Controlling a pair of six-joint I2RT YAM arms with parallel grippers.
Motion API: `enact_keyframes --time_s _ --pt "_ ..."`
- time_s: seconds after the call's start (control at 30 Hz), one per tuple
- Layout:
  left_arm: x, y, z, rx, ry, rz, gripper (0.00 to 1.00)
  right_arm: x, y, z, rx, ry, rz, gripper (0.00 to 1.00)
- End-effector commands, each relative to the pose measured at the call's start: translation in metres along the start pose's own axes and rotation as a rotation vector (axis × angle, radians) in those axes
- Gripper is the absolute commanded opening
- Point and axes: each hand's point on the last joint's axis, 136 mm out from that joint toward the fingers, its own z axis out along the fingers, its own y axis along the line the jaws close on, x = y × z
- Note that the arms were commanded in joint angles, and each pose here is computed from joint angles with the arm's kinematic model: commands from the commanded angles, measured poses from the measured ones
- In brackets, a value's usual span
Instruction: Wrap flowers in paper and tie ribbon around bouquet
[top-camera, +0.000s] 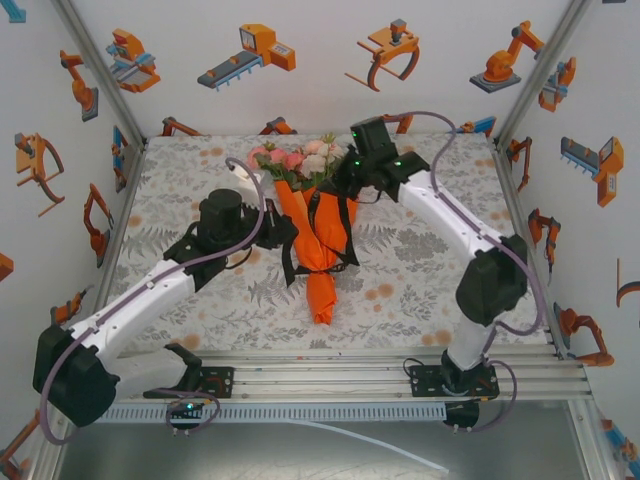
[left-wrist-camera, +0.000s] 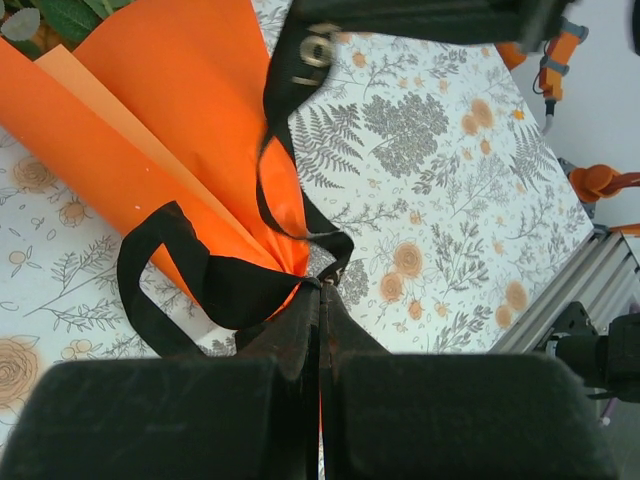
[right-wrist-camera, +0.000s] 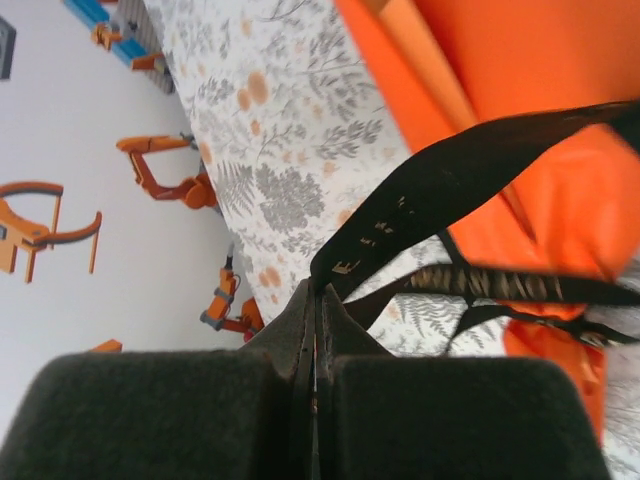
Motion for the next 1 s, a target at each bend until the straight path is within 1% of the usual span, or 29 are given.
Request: enact_keyframes --time_s 0.0,0.07,0.13,0.17,0.2,0.23,0.3,0.37,0.43,0.5,0.63,0.7,0.77,0.83,0.87,0.97 --pt "0.002 -0.009 -0.007 0.026 0.003 0.021 0.0 0.01 0.009 0.025 0.04 0.032 -0.035 0.0" --pt "0.005 -0.012 -0.009 0.028 0.008 0.026 0.0 0.026 0.025 0.04 0.022 0.077 -0.085 0.0" --pt "0.005 -0.018 -0.01 0.048 -0.003 0.036 0.0 0.05 0.041 0.055 0.006 0.131 -0.149 0.01" --pt "0.004 -0.021 -0.01 0.061 -0.008 0.039 0.0 0.061 0.047 0.06 -0.004 0.15 -0.175 0.07" --pt "0.002 -0.025 -0.01 0.075 -0.016 0.043 0.0 0.074 0.056 0.063 -0.027 0.178 -0.21 0.15" --pt "0.002 -0.029 -0.009 0.085 -0.019 0.048 0.0 0.086 0.064 0.067 -0.048 0.207 -0.24 0.21" --pt "0.0 -0.032 -0.008 0.093 -0.023 0.051 0.0 0.098 0.075 0.065 -0.084 0.239 -0.279 0.35" --pt "0.003 -0.031 -0.005 0.088 -0.013 0.05 0.0 0.091 0.08 0.054 -0.093 0.205 -0.33 0.44" --pt "0.005 -0.03 -0.003 0.084 -0.008 0.047 0.0 0.071 0.08 0.038 -0.079 0.124 -0.387 0.5" --pt "0.006 -0.028 -0.001 0.074 -0.005 0.044 0.0 0.055 0.077 0.024 -0.08 0.084 -0.389 0.53" --pt "0.002 -0.024 0.001 0.05 -0.017 0.045 0.0 0.029 0.06 0.006 -0.107 0.081 -0.367 0.53" --pt "-0.001 -0.015 0.002 -0.008 -0.021 0.027 0.0 0.019 0.043 -0.002 -0.111 0.075 -0.37 0.53" --pt "-0.004 0.0 0.003 -0.096 -0.027 0.005 0.0 0.012 0.019 -0.013 -0.12 0.055 -0.373 0.53" --pt "-0.006 0.018 0.006 -0.203 -0.032 -0.041 0.01 0.018 -0.003 -0.027 -0.139 -0.004 -0.451 0.52" --pt "-0.006 0.021 0.009 -0.219 -0.028 -0.047 0.01 0.026 -0.008 -0.034 -0.171 -0.036 -0.501 0.52" --pt "-0.006 0.018 0.024 -0.203 0.016 -0.04 0.01 0.062 -0.011 -0.052 -0.4 -0.125 -0.685 0.53"
